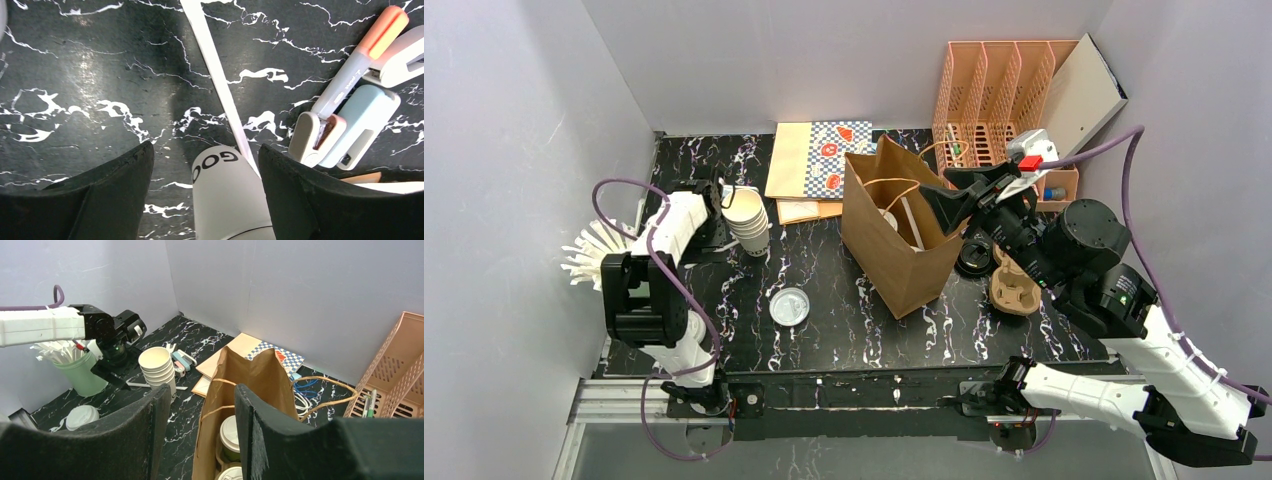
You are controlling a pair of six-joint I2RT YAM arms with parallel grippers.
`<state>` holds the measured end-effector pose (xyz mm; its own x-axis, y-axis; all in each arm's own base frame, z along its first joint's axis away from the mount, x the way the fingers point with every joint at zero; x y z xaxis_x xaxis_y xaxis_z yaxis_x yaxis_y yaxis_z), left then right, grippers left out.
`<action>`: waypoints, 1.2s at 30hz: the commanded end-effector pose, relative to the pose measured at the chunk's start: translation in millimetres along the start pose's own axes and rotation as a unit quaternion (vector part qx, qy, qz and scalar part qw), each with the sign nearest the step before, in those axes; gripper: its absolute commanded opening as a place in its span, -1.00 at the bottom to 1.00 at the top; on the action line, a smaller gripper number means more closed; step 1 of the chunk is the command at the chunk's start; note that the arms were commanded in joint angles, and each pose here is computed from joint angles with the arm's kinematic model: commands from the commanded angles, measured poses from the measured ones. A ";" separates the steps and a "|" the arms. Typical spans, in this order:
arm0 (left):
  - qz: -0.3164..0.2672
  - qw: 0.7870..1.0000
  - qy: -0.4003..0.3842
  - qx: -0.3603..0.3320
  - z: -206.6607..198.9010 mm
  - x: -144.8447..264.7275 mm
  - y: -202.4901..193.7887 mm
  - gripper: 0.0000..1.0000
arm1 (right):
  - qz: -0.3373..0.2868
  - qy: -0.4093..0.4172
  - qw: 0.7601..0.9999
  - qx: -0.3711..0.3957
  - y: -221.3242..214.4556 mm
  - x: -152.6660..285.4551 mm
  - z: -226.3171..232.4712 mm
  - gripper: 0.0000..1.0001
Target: Pack the takeout coffee
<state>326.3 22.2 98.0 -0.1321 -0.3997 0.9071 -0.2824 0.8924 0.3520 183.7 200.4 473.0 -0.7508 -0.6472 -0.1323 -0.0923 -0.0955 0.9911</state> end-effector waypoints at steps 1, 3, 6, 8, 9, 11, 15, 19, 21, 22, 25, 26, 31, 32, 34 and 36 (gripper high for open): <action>0.002 0.999 0.017 0.046 -5.0 -10.2 -1.1 0.46 | -0.027 0.001 1.000 0.001 15.2 2.3 -1.5 0.15; 0.012 0.998 0.032 0.045 -6.5 -14.6 -8.3 0.39 | -0.026 0.003 1.000 0.001 14.6 1.6 -0.8 0.15; 0.017 0.997 0.050 0.049 -5.3 -21.2 -14.5 0.28 | -0.027 0.007 1.000 0.001 14.7 1.4 0.6 0.15; 0.016 0.997 0.051 0.060 -4.2 -25.8 -16.2 0.26 | -0.027 0.010 1.000 0.001 14.3 1.2 1.6 0.15; 0.017 0.995 0.051 0.079 -7.3 -31.6 -8.7 0.24 | -0.026 0.011 1.000 0.001 13.9 1.2 2.3 0.15; 0.019 0.995 0.048 0.091 -10.1 -36.4 -8.3 0.18 | -0.026 0.012 1.000 0.000 13.3 1.7 2.3 0.15; 0.012 0.994 0.058 0.091 -10.5 -43.3 -7.9 0.07 | -0.026 0.012 1.000 0.001 12.4 1.8 2.3 0.15; 0.016 0.993 0.058 0.097 -12.4 -51.9 -12.9 -0.02 | -0.026 0.017 1.000 0.000 12.0 2.1 3.9 0.15; 0.020 0.993 0.063 0.096 -11.5 -56.3 -16.5 -0.08 | -0.027 0.016 1.000 0.000 11.8 2.4 3.4 0.15; 0.021 0.993 0.065 0.093 -11.2 -57.9 -17.6 -0.09 | -0.027 0.015 1.000 0.001 11.5 1.9 3.5 0.15; 0.022 0.993 0.072 0.095 -7.7 -63.2 -20.6 -0.16 | -0.028 0.014 0.999 0.001 12.4 3.0 2.8 0.15; 0.026 0.992 0.070 0.099 -7.3 -65.7 -22.7 -0.20 | -0.029 0.015 0.999 0.001 12.2 3.4 3.0 0.15; 0.036 0.991 0.066 0.110 -9.6 -75.4 -30.7 -0.43 | -0.032 0.015 0.999 0.001 12.8 6.7 2.0 0.15; 0.035 0.991 0.069 0.109 -9.6 -77.1 -31.2 -0.41 | -0.032 0.015 0.999 0.001 12.7 6.9 1.9 0.15; 0.033 0.991 0.075 0.106 -8.5 -81.3 -32.3 -0.37 | -0.034 0.015 0.999 0.001 13.7 8.1 1.5 0.15; 0.034 0.990 0.087 0.109 -2.3 -85.3 -33.7 -0.49 | -0.033 0.015 0.999 0.002 13.2 7.5 1.5 0.15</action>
<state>360.5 25.8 29.5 -0.0694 -0.2901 0.9545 -0.4637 0.8565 0.2266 178.1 200.9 470.7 -0.7291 -0.6698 -0.1407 -0.0999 -0.0993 0.9900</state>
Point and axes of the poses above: each gripper's point midway between its finger pads, its own x axis back along the fingers, its own z axis along the line the jaws close on, y = z × x, the point moved 1 cm from there along x, back along the fingers, and after that the axes turned 4 degrees about x, right-handed, at the moved point
